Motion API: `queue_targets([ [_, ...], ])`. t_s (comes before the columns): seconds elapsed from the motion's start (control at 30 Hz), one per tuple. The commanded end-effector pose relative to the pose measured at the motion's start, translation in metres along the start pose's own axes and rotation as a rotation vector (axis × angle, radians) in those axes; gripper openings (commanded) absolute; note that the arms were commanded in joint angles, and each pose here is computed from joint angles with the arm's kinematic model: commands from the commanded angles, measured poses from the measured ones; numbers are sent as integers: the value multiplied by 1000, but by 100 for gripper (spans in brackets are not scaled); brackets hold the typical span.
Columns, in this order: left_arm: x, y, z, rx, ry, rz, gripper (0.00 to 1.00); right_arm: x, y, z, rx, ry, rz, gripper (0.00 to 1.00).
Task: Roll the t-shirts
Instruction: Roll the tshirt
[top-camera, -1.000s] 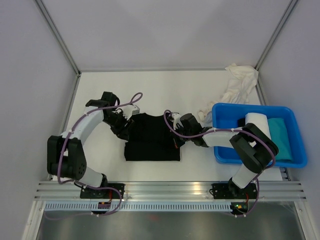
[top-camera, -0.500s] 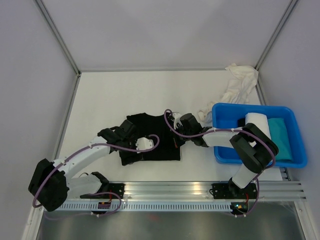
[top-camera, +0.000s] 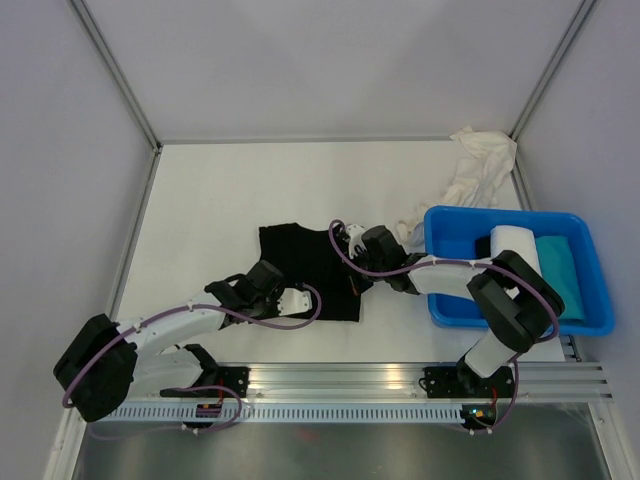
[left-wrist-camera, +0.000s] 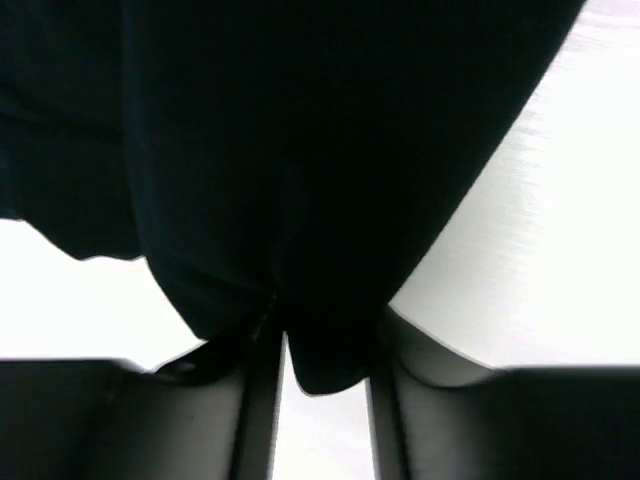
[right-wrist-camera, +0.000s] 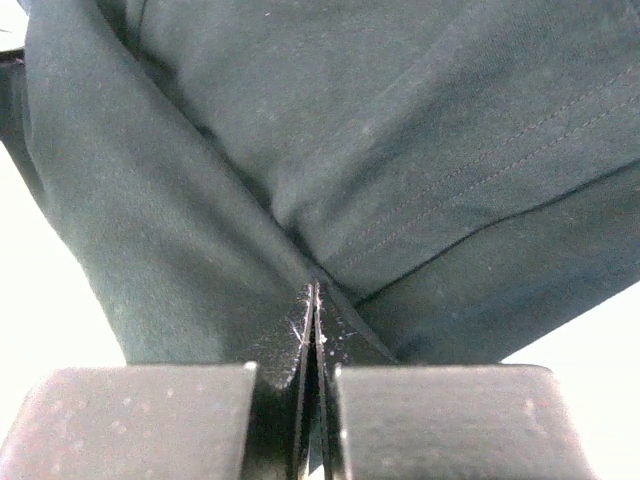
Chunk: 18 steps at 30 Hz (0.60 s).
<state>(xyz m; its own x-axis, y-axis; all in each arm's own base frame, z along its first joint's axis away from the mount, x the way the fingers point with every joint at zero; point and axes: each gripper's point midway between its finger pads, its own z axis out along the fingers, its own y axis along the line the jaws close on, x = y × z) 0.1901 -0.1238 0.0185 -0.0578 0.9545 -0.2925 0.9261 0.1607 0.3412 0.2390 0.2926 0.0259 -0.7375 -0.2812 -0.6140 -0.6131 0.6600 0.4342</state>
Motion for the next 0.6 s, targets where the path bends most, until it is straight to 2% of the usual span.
queue_targets([
  [0.0, 11, 2, 6, -36, 35, 24, 36, -25, 12, -15, -28, -56, -99, 3],
  [0.17, 5, 5, 3, -34, 19, 33, 3, -49, 30, -44, -66, -110, -256, 8],
  [0.23, -1, 2, -1, 5, -2, 37, 2, -46, 32, -55, -64, -95, -295, 11],
  [0.37, -17, 0, -21, 116, -31, 43, 2, -58, 47, -92, -75, -182, -464, 21],
  [0.4, -11, -9, -28, 180, -4, 62, 2, -57, 50, -97, -78, -194, -540, 24],
  [0.47, -24, -10, -38, 252, -53, 66, 2, -51, 56, -110, -80, -228, -654, 31],
  [0.57, -20, -11, -51, 344, -63, 57, 2, -29, 67, -114, -94, -236, -874, 46],
])
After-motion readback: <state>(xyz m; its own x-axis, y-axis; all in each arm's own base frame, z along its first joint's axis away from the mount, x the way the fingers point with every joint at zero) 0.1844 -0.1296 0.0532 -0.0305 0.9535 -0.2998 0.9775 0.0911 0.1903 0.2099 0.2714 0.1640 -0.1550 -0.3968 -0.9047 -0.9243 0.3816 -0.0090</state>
